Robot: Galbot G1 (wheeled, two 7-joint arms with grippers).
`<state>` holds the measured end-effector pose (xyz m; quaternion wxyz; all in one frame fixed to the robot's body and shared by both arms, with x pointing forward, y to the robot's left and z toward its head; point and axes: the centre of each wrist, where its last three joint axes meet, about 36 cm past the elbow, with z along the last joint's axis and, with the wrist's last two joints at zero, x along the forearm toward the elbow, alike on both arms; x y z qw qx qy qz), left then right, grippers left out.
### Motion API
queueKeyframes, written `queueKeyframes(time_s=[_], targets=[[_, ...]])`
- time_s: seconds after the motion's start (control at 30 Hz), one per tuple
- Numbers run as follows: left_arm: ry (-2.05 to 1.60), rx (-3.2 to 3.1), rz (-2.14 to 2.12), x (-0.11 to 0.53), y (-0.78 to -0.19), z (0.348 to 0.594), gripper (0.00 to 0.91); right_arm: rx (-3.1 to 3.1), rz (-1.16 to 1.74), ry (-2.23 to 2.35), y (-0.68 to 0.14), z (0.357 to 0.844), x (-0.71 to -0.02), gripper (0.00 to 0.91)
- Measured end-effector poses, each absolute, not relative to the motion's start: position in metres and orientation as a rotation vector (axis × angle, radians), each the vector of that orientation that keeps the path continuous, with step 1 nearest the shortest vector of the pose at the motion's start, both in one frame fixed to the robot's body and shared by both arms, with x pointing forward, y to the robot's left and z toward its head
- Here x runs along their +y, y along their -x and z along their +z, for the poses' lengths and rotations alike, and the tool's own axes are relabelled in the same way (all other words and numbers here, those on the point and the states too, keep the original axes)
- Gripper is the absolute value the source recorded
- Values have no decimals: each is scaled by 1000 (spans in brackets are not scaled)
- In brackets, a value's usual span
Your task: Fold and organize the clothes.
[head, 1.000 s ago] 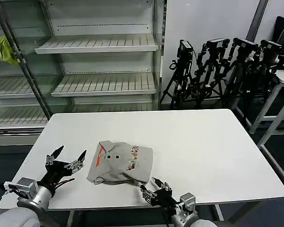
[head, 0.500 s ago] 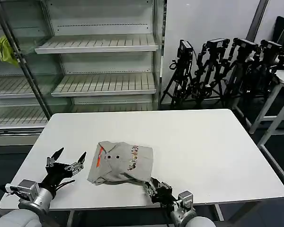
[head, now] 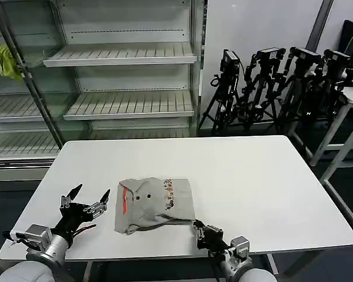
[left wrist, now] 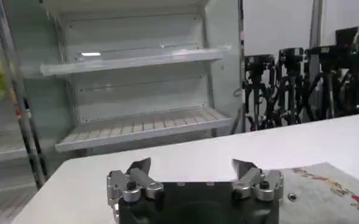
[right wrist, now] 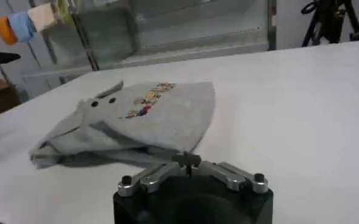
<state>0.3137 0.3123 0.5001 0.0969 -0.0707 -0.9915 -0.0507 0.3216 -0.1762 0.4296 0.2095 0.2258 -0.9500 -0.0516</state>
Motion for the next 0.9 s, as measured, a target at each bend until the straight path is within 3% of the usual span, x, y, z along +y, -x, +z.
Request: queueKeyframes(time_s=[0.9], targets=[[266,-2976,-110,299,-308,507,907,-2692,-41,-516,-290,454,-215,0]])
